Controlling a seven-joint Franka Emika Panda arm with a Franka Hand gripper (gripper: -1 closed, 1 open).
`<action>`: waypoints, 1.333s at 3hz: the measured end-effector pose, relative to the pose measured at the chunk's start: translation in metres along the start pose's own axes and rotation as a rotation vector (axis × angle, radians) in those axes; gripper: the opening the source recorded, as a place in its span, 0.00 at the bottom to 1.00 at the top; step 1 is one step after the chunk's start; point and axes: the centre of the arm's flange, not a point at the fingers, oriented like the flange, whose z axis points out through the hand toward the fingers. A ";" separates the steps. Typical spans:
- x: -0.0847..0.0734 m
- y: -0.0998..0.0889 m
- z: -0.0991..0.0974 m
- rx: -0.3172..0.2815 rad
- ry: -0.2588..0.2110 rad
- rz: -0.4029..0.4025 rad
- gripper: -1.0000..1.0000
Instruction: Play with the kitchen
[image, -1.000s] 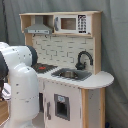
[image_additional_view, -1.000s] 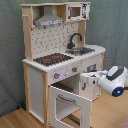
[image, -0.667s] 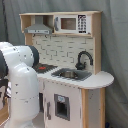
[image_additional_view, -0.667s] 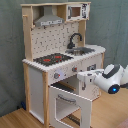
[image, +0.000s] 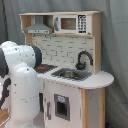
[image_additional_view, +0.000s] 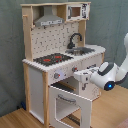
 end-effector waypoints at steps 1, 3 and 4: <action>-0.001 0.005 0.013 -0.061 -0.003 -0.048 1.00; 0.000 -0.004 0.021 -0.174 -0.001 -0.132 1.00; 0.003 -0.017 0.041 -0.179 0.033 -0.113 1.00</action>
